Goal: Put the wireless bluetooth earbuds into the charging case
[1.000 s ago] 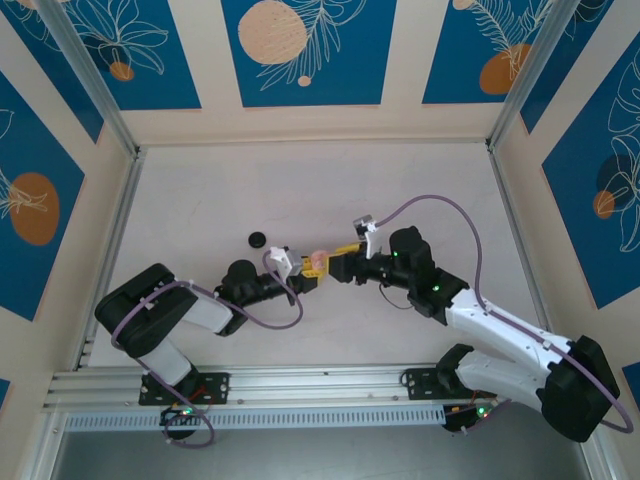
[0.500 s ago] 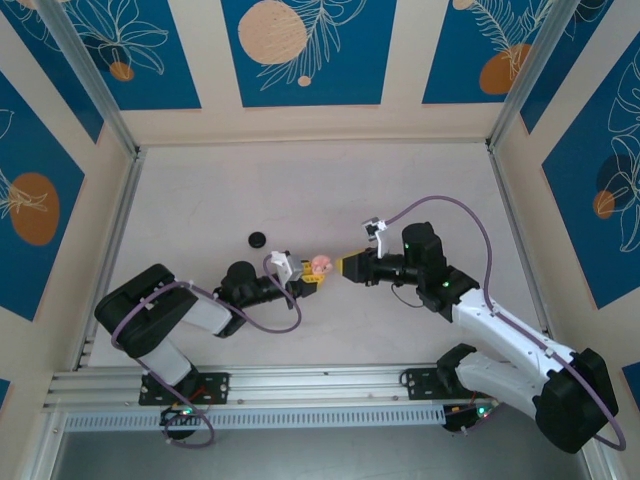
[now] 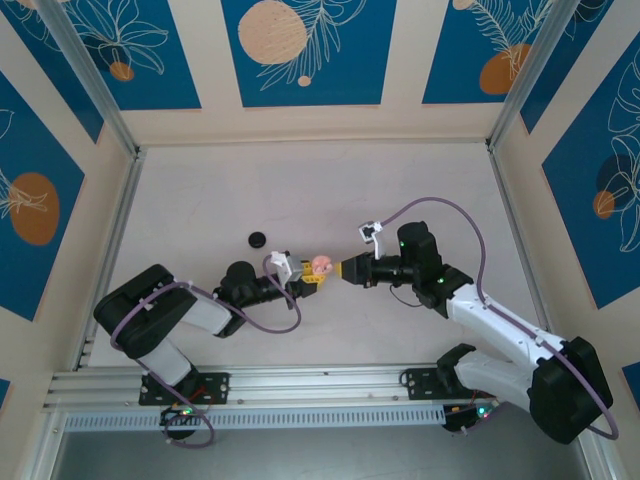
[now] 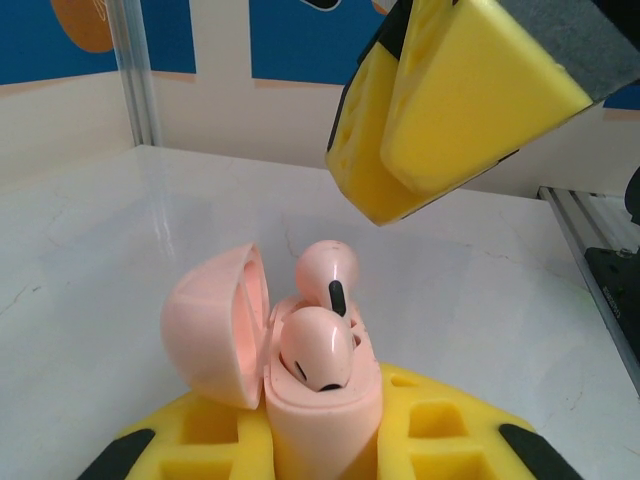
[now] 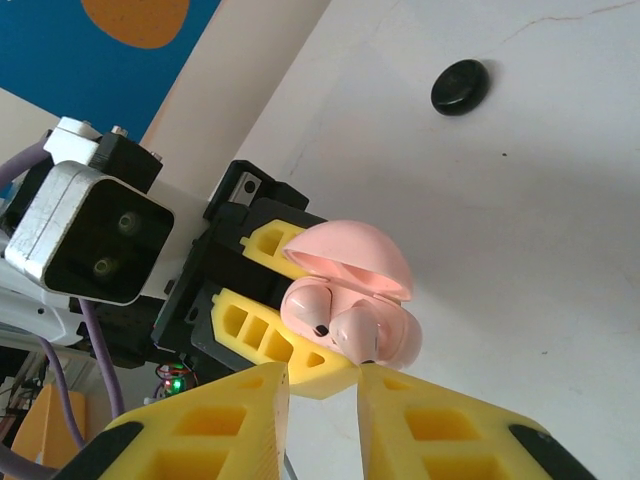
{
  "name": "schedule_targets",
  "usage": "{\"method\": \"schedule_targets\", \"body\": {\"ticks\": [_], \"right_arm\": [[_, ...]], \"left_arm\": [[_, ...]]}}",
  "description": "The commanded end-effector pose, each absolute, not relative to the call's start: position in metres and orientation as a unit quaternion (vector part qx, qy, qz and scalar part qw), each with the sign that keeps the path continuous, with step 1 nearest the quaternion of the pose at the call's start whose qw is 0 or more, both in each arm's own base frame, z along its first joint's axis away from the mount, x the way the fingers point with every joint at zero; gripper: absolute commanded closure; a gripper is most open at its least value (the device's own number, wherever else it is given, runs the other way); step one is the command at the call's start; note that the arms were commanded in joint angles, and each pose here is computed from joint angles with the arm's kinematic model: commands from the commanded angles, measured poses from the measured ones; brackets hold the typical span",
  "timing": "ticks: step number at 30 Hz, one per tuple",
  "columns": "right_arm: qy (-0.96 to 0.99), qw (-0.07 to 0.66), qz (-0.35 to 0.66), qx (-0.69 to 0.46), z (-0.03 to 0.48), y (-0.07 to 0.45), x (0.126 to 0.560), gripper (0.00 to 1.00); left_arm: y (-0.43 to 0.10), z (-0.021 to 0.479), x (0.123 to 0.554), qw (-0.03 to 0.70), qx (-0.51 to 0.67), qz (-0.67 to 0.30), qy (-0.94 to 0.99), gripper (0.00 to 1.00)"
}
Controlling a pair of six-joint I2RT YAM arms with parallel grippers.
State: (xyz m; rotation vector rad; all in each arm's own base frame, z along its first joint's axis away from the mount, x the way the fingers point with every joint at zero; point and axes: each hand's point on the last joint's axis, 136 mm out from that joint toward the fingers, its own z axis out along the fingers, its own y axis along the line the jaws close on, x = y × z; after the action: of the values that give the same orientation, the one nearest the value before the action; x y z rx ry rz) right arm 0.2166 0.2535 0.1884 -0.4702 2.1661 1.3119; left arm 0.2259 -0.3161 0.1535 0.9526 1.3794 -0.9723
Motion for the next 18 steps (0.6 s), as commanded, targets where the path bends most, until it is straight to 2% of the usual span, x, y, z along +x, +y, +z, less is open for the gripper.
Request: {"method": "schedule_targets", "body": {"ticks": [1,18], "right_arm": [[0.804,0.271,0.499,-0.177,0.1868,0.2553,0.2151,0.74],[0.8,0.259,0.511,-0.18,0.1834,0.2641,0.2216,0.77]], "left_arm": [[-0.3198,0.1697,0.2149,0.584,0.422,-0.422,0.551,0.89],[-0.3202,0.1725,0.2147,0.586,0.423,-0.422,0.547,0.89]]}}
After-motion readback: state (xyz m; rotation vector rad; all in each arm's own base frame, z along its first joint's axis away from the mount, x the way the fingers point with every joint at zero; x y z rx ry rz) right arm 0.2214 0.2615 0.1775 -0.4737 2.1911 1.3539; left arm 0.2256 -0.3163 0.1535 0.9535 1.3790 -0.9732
